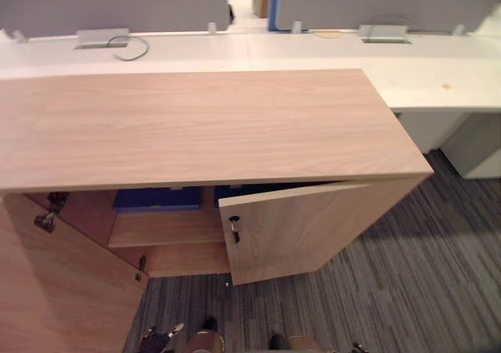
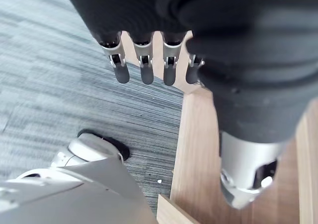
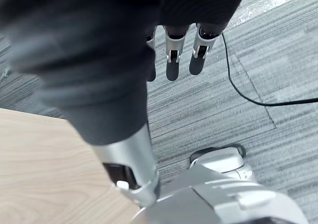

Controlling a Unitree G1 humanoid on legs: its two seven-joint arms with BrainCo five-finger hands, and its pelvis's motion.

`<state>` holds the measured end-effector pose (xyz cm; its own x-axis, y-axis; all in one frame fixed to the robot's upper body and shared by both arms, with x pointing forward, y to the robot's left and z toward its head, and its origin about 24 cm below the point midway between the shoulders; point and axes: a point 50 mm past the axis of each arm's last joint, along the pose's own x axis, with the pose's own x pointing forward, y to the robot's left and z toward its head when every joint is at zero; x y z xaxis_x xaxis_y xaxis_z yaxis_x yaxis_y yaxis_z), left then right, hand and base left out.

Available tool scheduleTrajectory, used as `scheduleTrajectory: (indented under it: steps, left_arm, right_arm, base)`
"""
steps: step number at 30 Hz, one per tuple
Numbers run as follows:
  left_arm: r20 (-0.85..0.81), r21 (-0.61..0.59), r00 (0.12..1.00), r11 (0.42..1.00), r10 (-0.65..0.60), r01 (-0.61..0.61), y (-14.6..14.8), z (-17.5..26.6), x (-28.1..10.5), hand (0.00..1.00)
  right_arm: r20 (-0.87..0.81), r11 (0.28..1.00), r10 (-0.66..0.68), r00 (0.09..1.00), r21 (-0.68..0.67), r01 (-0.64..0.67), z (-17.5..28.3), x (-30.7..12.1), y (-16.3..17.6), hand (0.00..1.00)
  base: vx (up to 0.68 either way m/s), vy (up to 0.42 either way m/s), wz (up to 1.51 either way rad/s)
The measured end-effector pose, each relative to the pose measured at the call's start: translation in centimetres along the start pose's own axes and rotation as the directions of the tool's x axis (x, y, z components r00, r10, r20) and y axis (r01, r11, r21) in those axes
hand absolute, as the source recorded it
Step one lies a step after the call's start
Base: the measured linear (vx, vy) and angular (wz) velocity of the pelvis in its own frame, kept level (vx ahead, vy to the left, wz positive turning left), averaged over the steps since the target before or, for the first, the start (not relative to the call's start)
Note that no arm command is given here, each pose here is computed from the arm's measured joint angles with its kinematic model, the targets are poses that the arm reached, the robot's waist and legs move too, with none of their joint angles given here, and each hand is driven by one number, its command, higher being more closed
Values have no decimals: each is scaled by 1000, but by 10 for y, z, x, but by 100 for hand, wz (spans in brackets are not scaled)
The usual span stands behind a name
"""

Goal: Walk over to the cabinet, pick up the folder, carry it to the office cabinet, place the folder inside the office cabinet, then close the office cabinet door

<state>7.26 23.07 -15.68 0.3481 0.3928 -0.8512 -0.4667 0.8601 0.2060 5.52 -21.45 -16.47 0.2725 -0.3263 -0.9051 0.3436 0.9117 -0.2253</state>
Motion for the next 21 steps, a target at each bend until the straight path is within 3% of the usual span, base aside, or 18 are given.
scheduleTrajectory:
  steps: [5,9,12,21]
  left_arm:
    - [-100,-239,994,968,48,-71,8,-24,-6,0]
    - [-108,-292,993,953,54,-84,7,-26,-7,0]
    - [-86,-256,995,965,42,-63,5,-21,-6,0]
    - [-9,23,999,999,-33,33,-1,-4,-2,0]
  right_arm:
    - [-38,995,-7,999,100,11,-9,-2,1,0]
    - [-72,981,-22,997,193,35,-18,-3,0,0]
    - [-77,980,-25,997,195,39,-20,-3,-1,0]
    - [-68,966,-29,997,253,46,-11,-1,0,0]
  base:
    - [147,-47,29]
    - [63,-19,43]
    - [-24,-49,50]
    - [-100,27,61]
